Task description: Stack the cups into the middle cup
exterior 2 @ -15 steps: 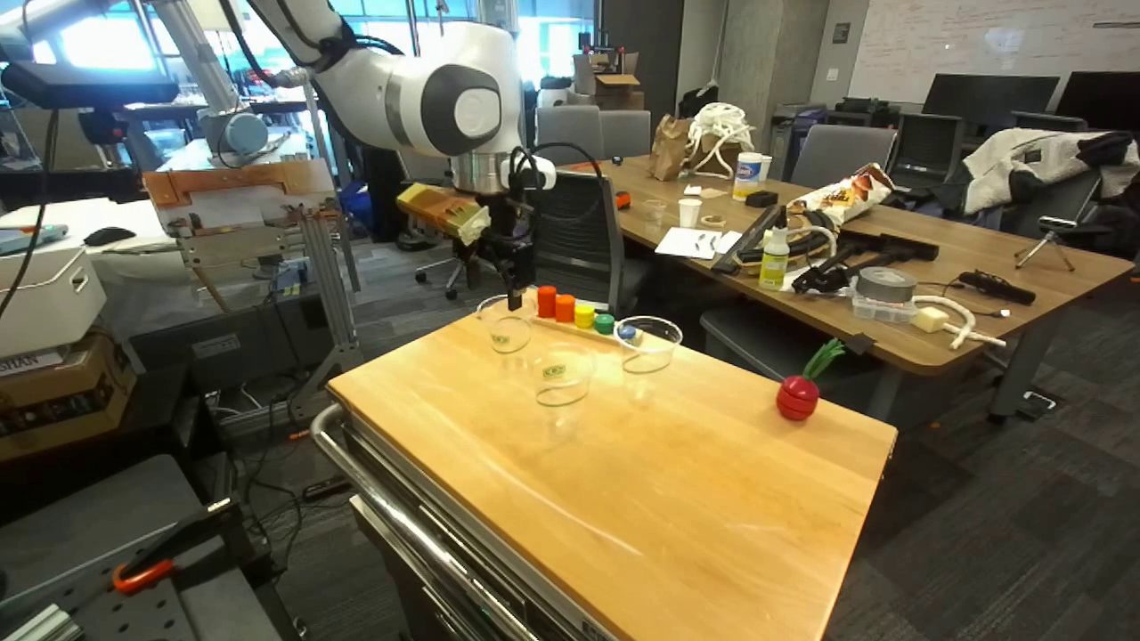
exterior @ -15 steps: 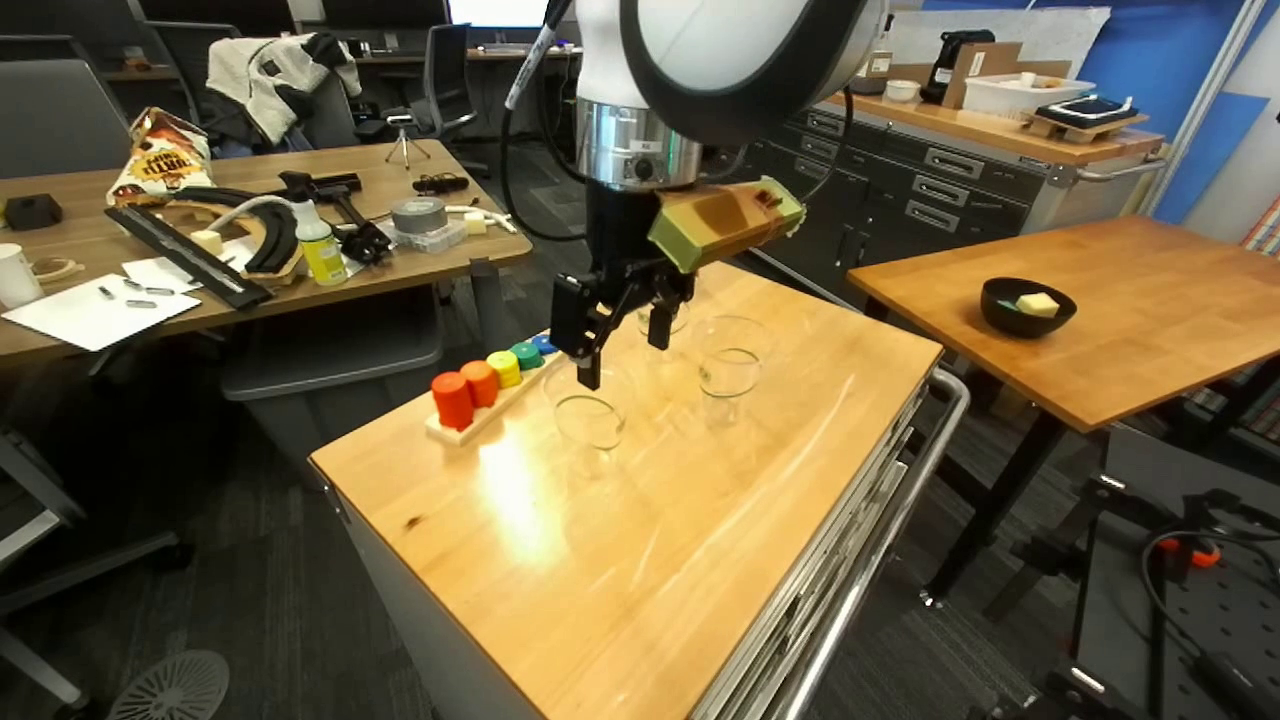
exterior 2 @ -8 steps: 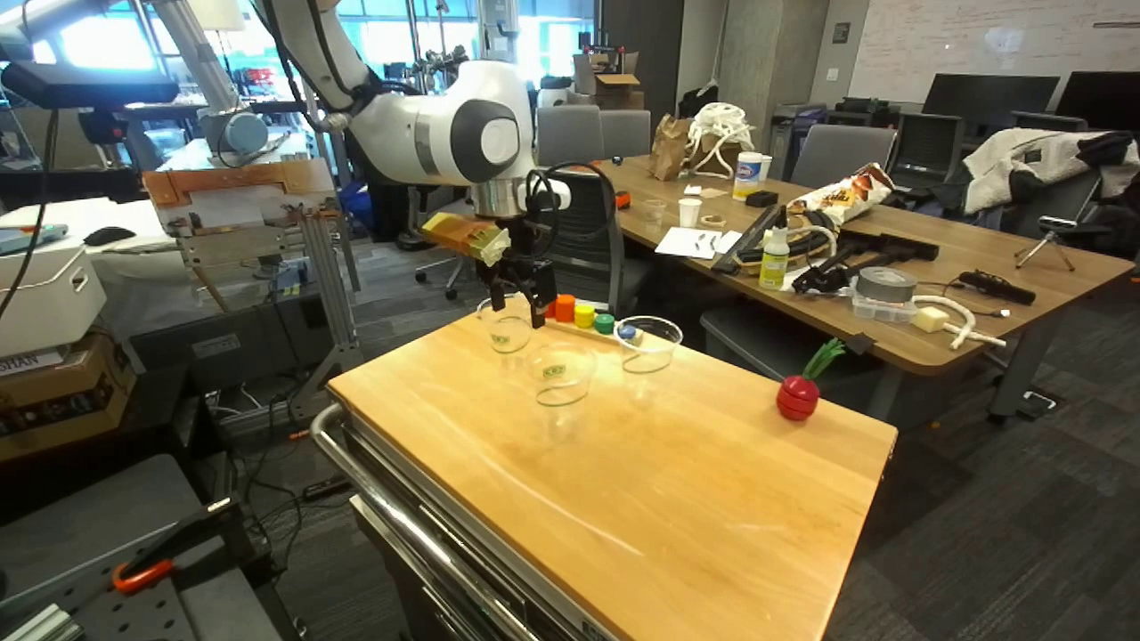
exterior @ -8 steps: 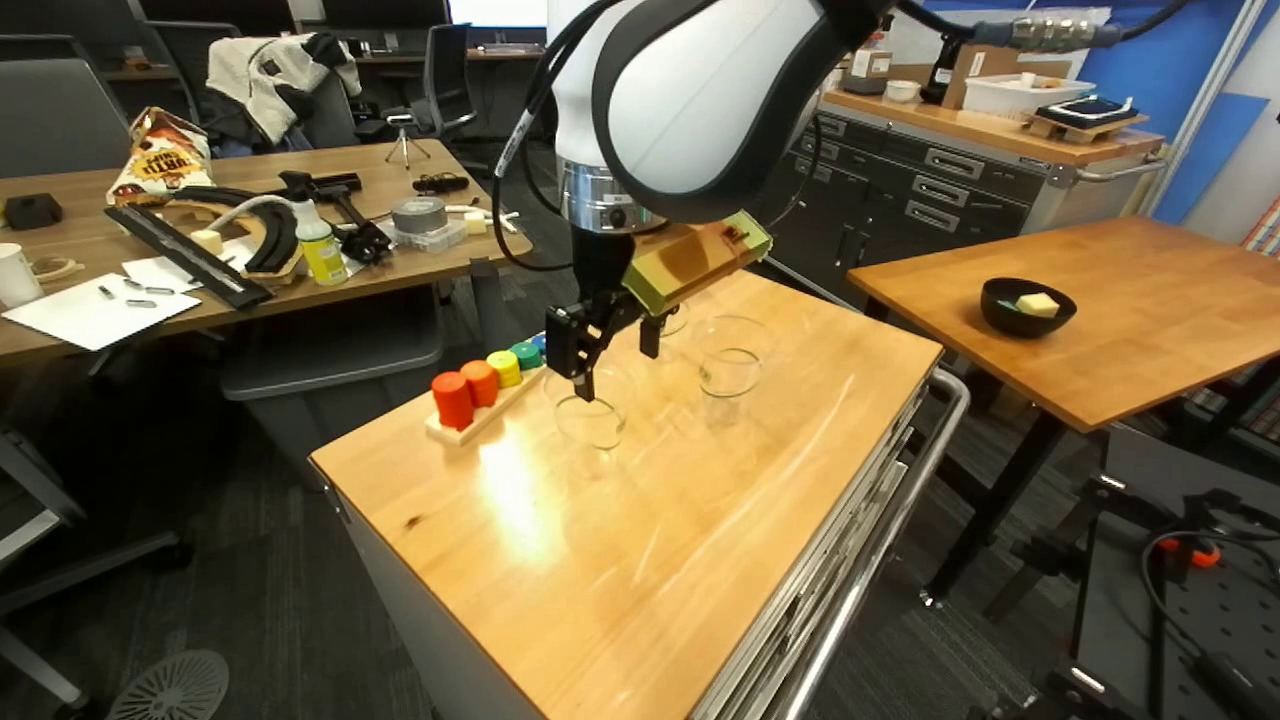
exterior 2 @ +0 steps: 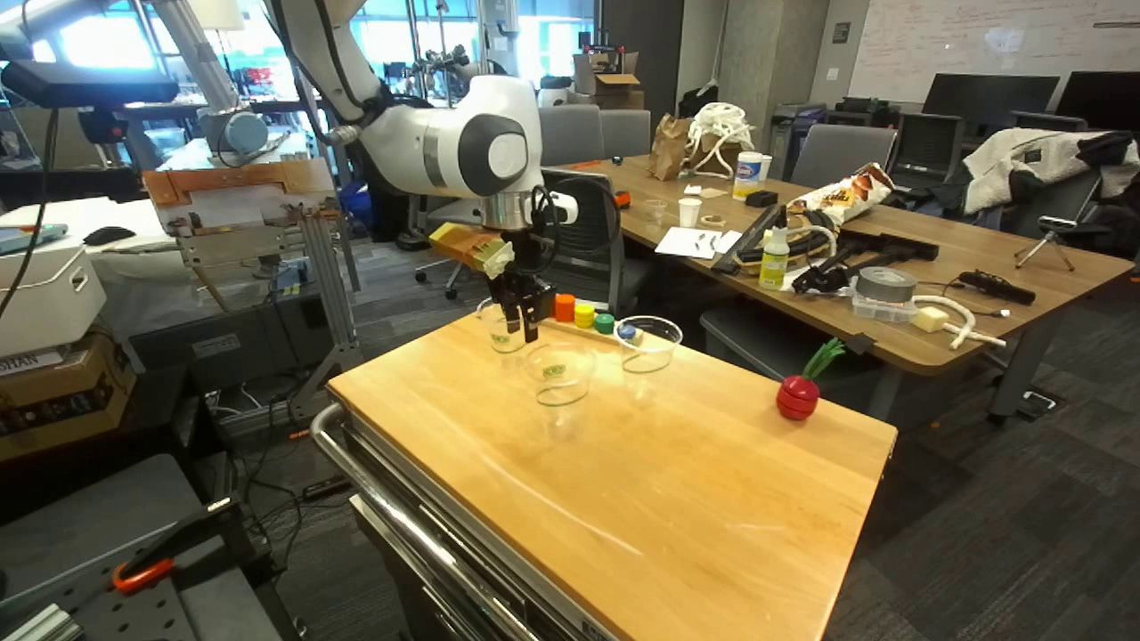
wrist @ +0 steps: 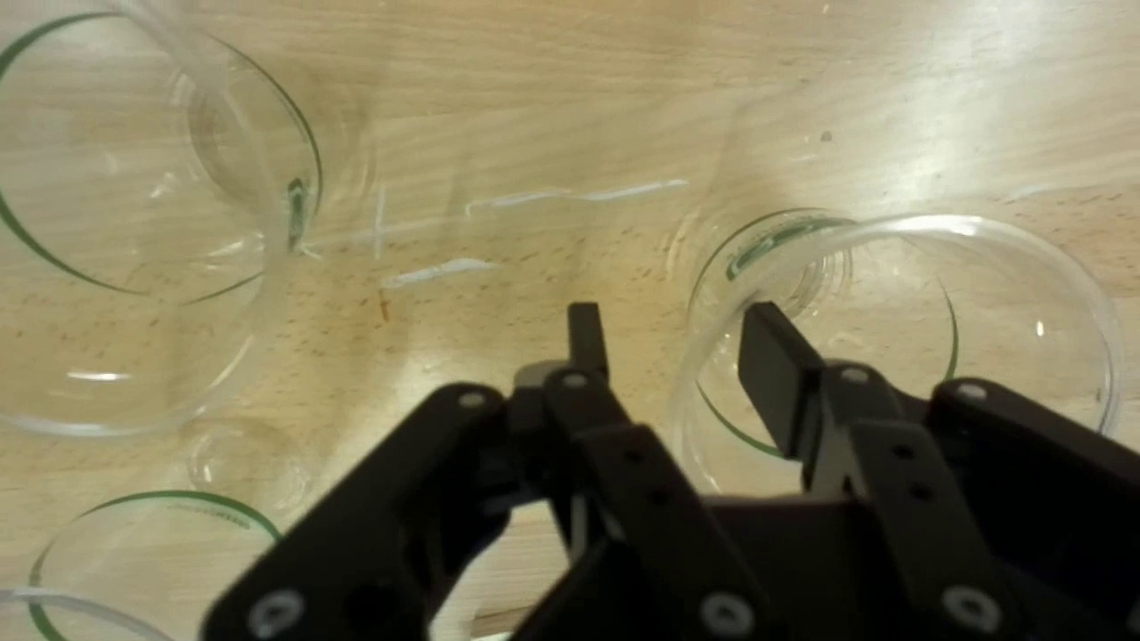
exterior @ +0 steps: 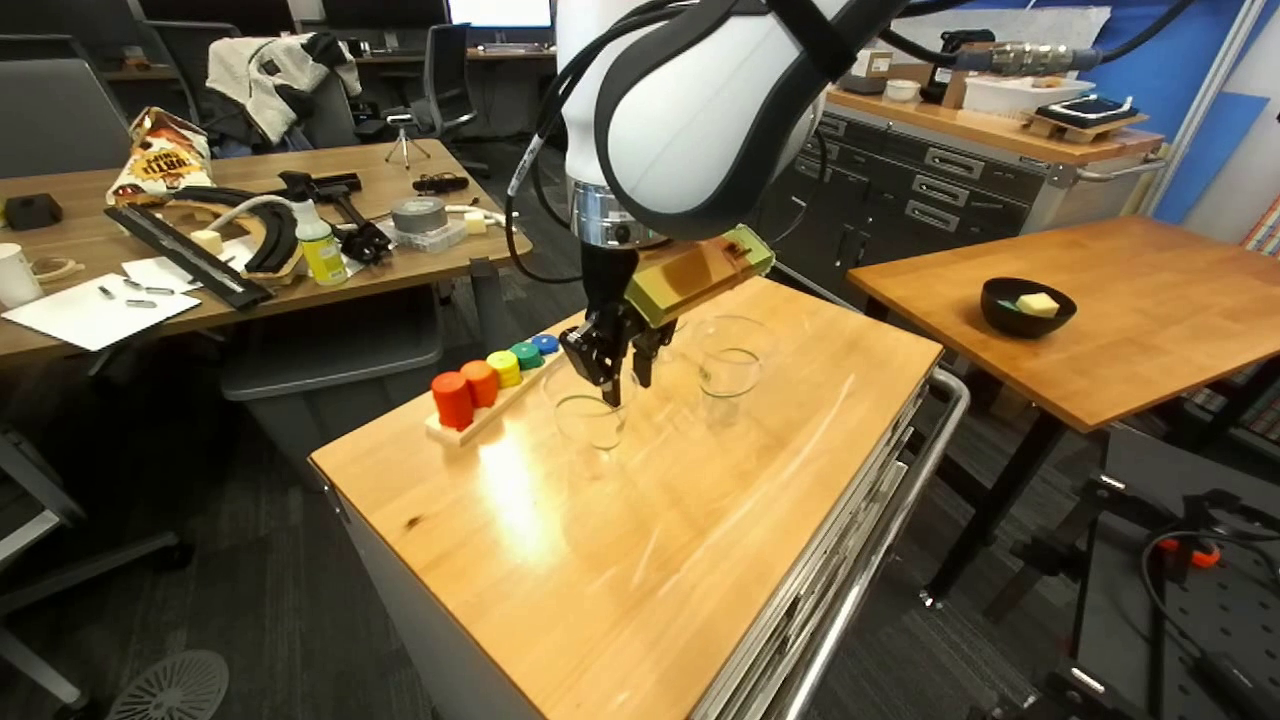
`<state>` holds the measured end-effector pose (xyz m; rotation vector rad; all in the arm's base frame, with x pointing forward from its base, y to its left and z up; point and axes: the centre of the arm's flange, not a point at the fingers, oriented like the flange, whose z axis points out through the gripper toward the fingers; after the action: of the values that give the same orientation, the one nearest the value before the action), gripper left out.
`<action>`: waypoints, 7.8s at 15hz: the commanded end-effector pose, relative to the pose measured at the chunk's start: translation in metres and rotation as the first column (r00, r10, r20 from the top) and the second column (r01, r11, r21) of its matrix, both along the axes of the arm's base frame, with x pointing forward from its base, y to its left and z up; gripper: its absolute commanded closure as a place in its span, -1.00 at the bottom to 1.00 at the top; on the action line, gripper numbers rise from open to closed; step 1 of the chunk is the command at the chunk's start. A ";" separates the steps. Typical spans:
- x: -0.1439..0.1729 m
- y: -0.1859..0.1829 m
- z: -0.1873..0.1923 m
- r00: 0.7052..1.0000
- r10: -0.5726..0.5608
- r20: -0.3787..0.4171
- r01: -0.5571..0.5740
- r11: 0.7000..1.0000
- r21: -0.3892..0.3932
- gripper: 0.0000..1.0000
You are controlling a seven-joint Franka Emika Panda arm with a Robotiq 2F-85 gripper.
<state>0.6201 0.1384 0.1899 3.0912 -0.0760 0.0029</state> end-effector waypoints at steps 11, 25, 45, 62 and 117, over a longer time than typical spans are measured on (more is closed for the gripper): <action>0.004 -0.015 0.055 0.981 -0.191 -0.012 0.190 0.961 0.199 0.97; -0.136 -0.164 0.232 0.772 -0.627 0.099 0.554 0.741 0.379 0.97; -0.145 -0.164 0.120 0.743 -0.654 0.141 0.601 0.745 0.289 0.97; -0.119 -0.150 0.090 0.773 -0.622 0.122 0.578 0.770 0.270 0.38; 0.046 -0.205 0.081 0.746 -0.660 -0.090 0.651 0.694 0.308 0.97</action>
<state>0.6770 -0.0692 0.2241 3.1366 -1.2448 -0.0081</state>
